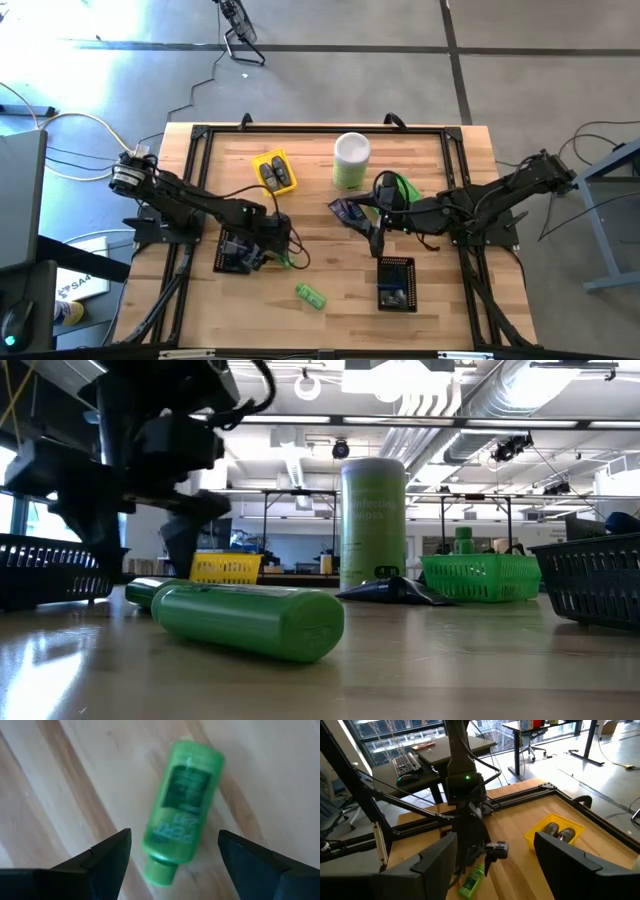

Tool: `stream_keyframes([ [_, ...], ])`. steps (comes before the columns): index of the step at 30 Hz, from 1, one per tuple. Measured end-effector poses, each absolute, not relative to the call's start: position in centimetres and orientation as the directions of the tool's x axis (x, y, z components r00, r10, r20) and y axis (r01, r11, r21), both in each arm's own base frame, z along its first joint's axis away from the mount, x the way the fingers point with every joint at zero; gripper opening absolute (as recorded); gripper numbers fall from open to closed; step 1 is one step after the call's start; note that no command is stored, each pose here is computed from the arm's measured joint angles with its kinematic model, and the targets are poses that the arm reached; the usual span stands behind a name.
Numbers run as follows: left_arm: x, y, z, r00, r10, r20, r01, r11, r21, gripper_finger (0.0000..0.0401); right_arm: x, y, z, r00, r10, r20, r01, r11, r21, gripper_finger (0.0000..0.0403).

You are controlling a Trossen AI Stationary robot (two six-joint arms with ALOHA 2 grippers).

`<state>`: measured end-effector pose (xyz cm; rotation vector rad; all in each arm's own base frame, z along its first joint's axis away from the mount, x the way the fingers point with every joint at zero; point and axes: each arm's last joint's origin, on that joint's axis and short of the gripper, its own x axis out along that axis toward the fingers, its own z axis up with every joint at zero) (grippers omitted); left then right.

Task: Pick & Place Travel size toiletries
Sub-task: Put the shampoo bottle bottle into the green bin

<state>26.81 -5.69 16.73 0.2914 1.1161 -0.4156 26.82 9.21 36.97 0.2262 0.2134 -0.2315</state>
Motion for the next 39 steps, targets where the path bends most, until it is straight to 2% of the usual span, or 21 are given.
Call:
stream_keyframes([
  [6,27.3,-7.0,15.7,0.366,-0.188,-0.912,0.498,0.867,0.021,0.0294,26.8,9.2,36.8,0.948,-0.203,-0.245,0.254,0.947,0.198,0.0258],
  [11,27.1,-7.7,14.7,0.327,-0.141,-0.934,0.507,0.860,0.048,0.0294,26.8,9.2,36.8,0.948,-0.203,-0.246,0.254,0.947,0.196,0.0258],
  [19,27.2,-7.6,14.5,0.317,-0.126,-0.940,0.418,0.908,0.019,0.0294,26.8,9.2,36.8,0.948,-0.203,-0.247,0.254,0.947,0.197,0.0258],
  [29,27.4,-7.7,14.5,0.336,-0.133,-0.933,0.198,0.978,-0.068,0.0293,26.8,9.2,36.8,0.947,-0.204,-0.247,0.255,0.947,0.196,0.0258],
  [35,27.4,-7.7,14.4,0.331,-0.135,-0.934,0.018,0.990,-0.137,0.0294,26.8,9.2,36.8,0.947,-0.203,-0.248,0.254,0.947,0.196,0.0258],
  [39,27.1,-7.6,14.3,0.306,-0.128,-0.943,-0.039,0.988,-0.146,0.0293,26.8,9.2,36.8,0.947,-0.203,-0.249,0.255,0.947,0.195,0.0258],
])
